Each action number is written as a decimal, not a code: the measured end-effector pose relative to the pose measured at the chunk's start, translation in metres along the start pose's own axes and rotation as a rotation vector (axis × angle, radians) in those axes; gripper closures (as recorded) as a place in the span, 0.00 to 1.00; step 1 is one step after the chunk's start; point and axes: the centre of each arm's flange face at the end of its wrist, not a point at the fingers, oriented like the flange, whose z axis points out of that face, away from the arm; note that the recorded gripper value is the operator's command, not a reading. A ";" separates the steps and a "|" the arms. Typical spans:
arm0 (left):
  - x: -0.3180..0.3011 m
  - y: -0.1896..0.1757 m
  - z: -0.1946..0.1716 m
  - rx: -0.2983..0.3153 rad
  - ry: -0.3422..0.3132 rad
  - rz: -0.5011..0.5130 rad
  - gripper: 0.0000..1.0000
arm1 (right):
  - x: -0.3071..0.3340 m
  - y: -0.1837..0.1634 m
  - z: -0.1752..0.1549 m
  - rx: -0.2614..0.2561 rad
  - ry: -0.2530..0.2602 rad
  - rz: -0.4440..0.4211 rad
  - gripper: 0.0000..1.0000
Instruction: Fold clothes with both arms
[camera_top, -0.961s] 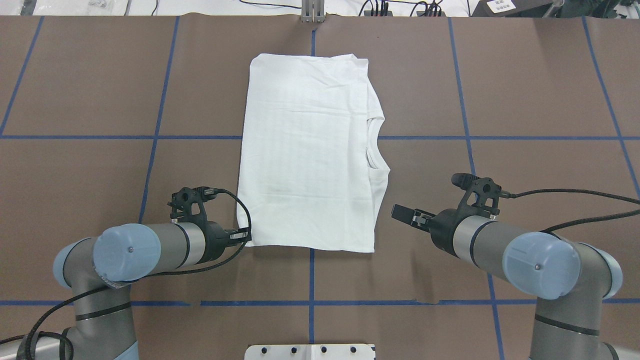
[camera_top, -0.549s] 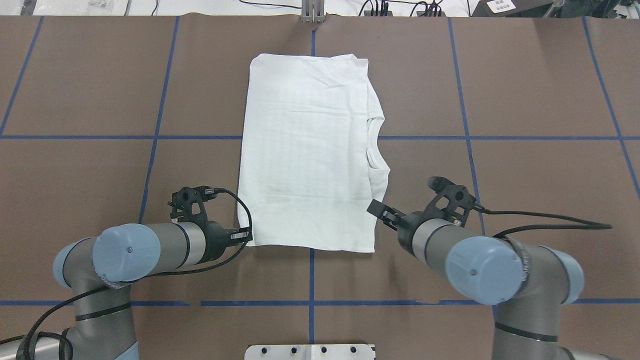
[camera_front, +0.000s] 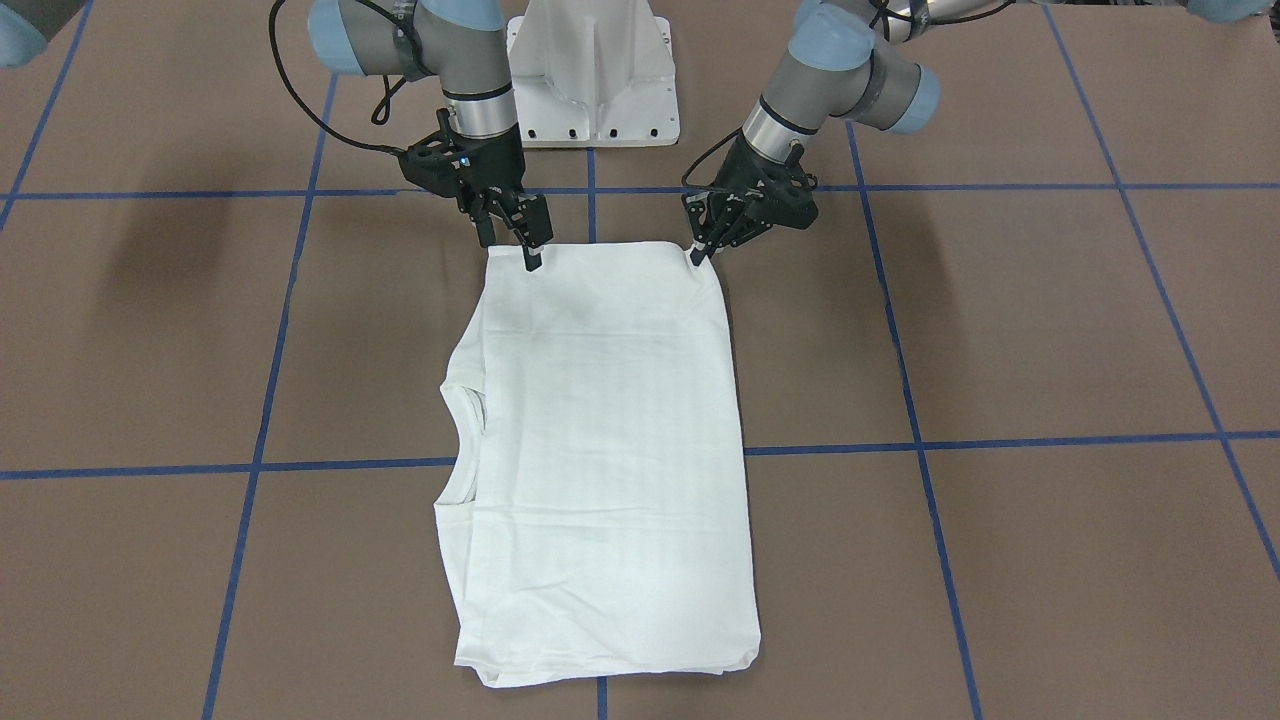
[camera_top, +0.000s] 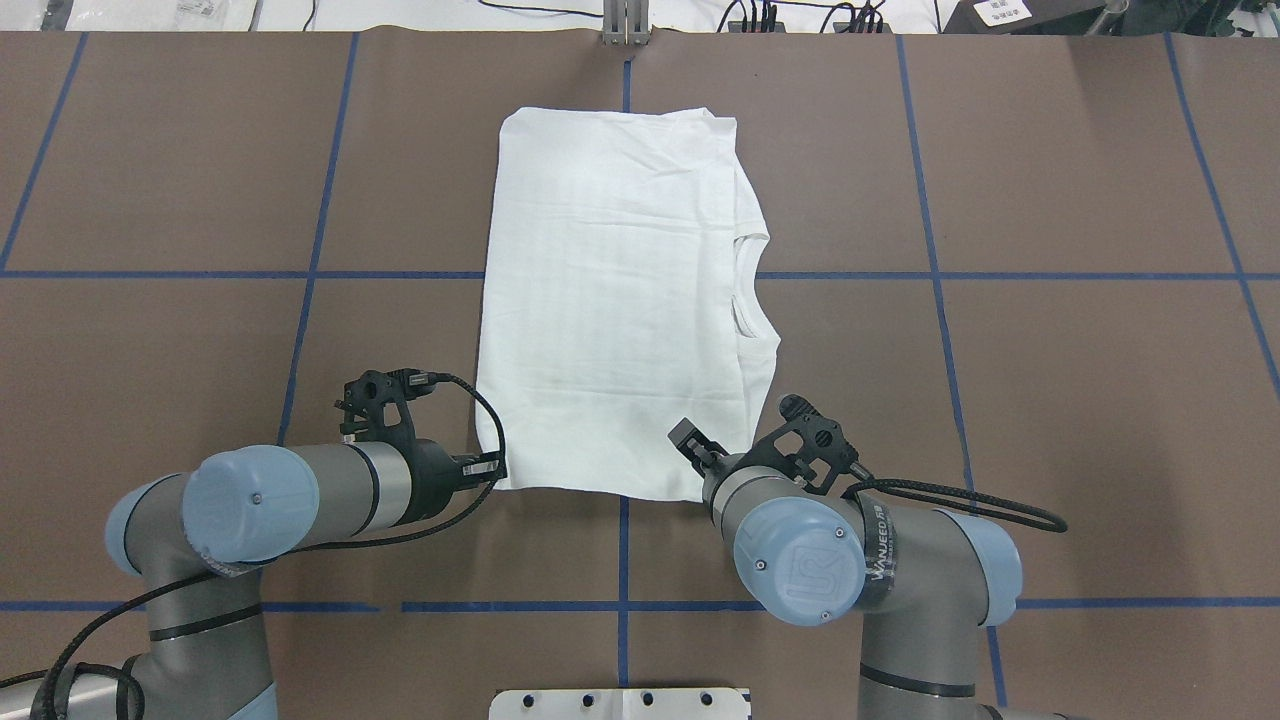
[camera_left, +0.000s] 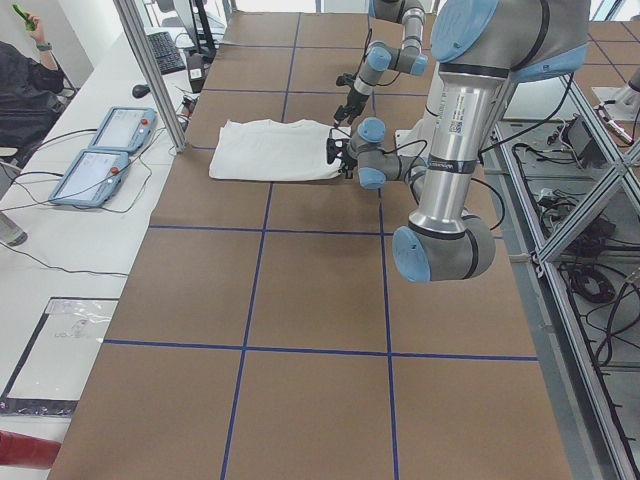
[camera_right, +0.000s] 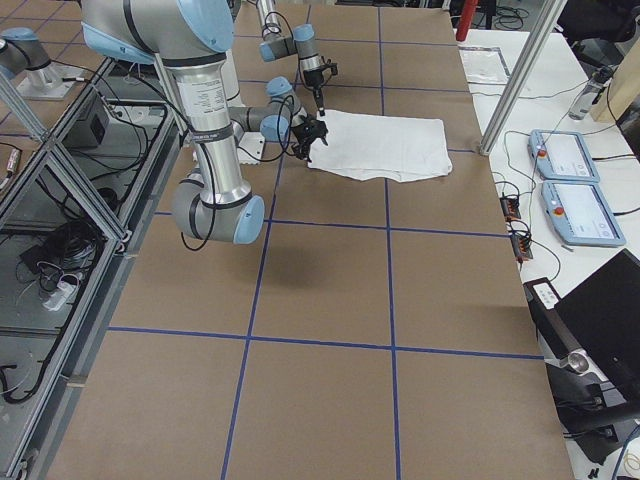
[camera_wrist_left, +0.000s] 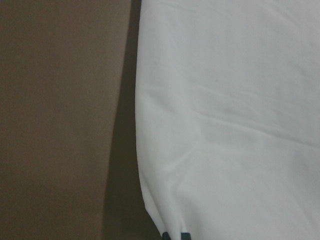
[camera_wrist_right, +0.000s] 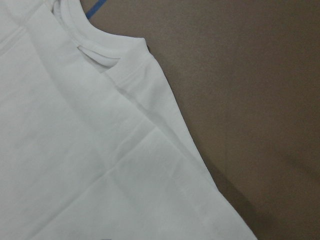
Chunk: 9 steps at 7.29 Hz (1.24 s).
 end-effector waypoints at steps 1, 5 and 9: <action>0.001 0.000 -0.002 0.001 0.004 0.000 1.00 | 0.001 0.006 0.001 0.001 0.012 0.021 0.07; 0.003 0.000 -0.005 0.001 0.009 0.000 1.00 | -0.002 0.032 0.006 0.030 0.076 0.052 0.07; 0.003 -0.001 -0.005 0.002 0.010 -0.002 1.00 | -0.006 0.040 0.017 0.049 0.083 0.047 0.38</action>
